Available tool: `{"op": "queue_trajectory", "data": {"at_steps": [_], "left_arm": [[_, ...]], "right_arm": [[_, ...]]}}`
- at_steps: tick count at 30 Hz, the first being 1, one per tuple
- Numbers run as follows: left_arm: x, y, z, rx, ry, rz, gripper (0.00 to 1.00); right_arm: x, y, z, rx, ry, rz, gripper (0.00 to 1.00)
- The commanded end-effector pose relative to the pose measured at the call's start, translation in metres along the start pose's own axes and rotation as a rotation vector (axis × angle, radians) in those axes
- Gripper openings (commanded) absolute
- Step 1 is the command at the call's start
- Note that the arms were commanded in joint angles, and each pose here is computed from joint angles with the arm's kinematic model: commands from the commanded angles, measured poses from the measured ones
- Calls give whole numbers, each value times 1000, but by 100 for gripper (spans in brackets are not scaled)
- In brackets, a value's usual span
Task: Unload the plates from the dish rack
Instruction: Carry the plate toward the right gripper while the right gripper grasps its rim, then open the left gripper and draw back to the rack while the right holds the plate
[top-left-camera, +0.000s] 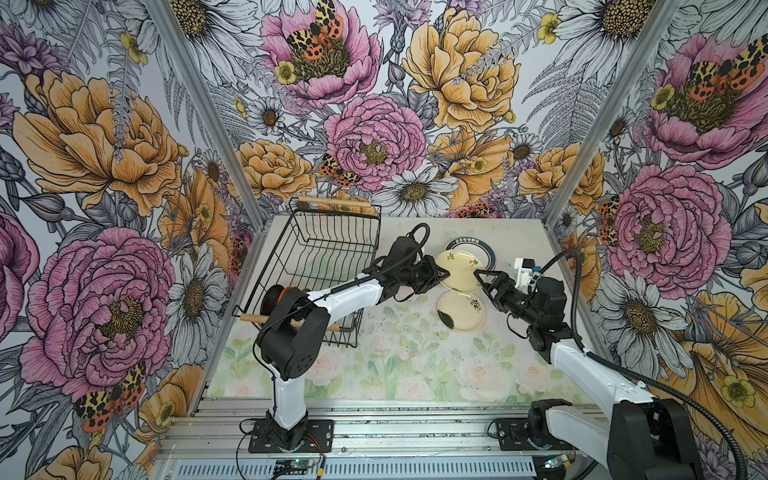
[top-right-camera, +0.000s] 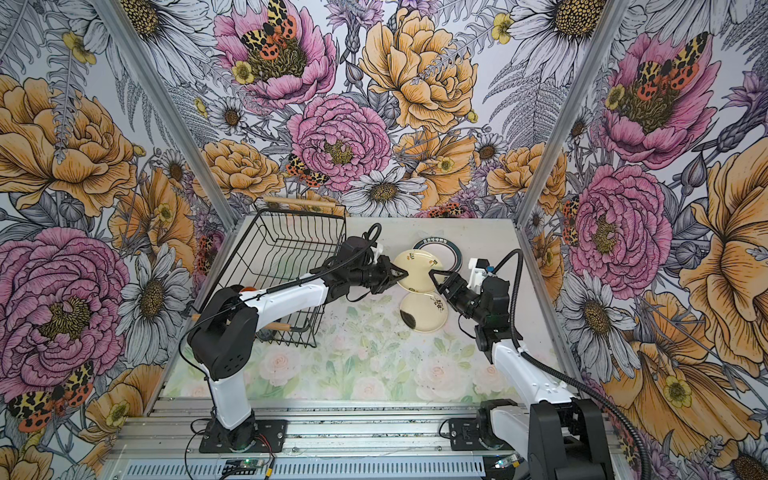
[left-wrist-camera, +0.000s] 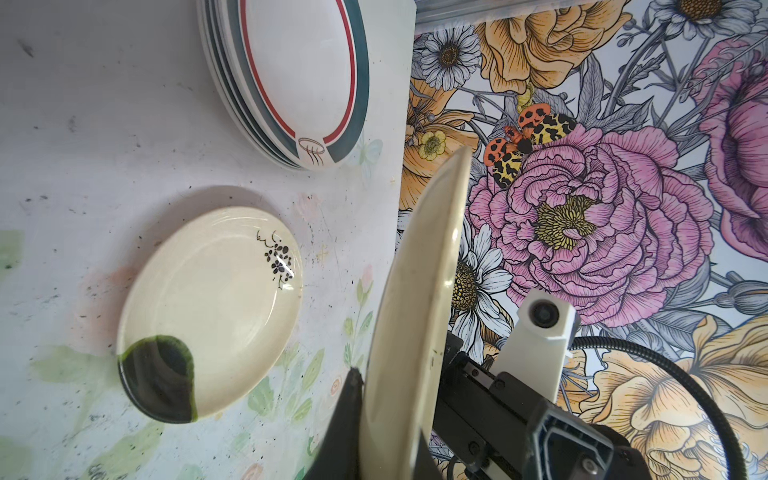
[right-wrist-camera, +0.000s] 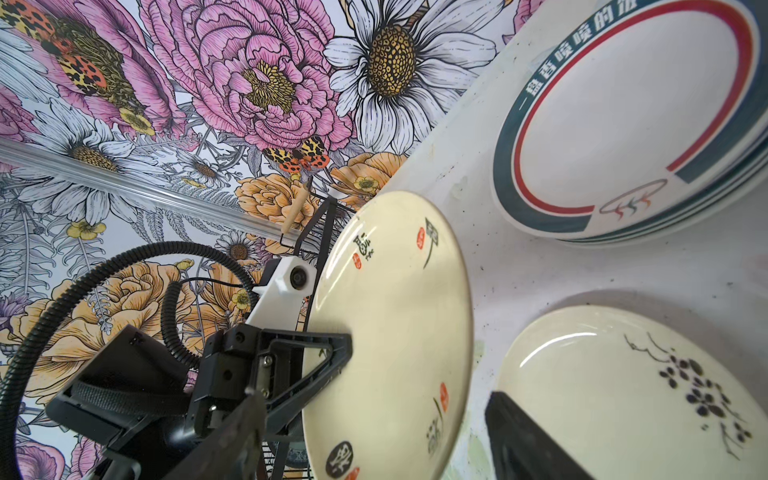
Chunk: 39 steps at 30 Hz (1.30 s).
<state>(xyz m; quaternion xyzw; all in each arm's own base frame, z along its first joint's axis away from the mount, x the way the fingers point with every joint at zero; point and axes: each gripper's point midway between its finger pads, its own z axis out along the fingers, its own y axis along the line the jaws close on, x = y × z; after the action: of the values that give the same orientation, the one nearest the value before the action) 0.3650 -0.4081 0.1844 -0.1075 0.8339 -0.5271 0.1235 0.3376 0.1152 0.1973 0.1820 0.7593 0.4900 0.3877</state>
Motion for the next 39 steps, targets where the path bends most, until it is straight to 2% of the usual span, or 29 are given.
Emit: {"op": "queue_trajectory", "data": {"at_steps": [1,5,20,25,27,30,32,34,36,39], "left_arm": [[4,-26,-9,83,7,34,0],[4,-25,-7,90,12,18,0],[11,-33,-3,122,37,20,0],[12,-32,-2,123,46,24,0],[13,-28,0,111,51,15,1],[12,-25,2,103,52,11,13],[14,-30,1,118,51,28,30],[15,-36,-4,126,41,47,40],[14,-35,-9,108,23,60,48],[13,-49,-28,108,-4,102,54]], "right_arm": [[-9,21,5,-60,-10,-32,71],[-11,27,12,-84,0,-24,54],[-6,40,24,-142,16,-15,25],[-8,43,24,-151,5,-12,9],[-8,44,23,-152,6,-10,8],[-7,45,23,-151,6,-9,6],[-8,44,21,-140,-1,-16,5],[-9,42,19,-120,-14,-36,2],[-13,42,17,-95,-27,-69,0],[-20,43,15,-51,-40,-127,0]]}}
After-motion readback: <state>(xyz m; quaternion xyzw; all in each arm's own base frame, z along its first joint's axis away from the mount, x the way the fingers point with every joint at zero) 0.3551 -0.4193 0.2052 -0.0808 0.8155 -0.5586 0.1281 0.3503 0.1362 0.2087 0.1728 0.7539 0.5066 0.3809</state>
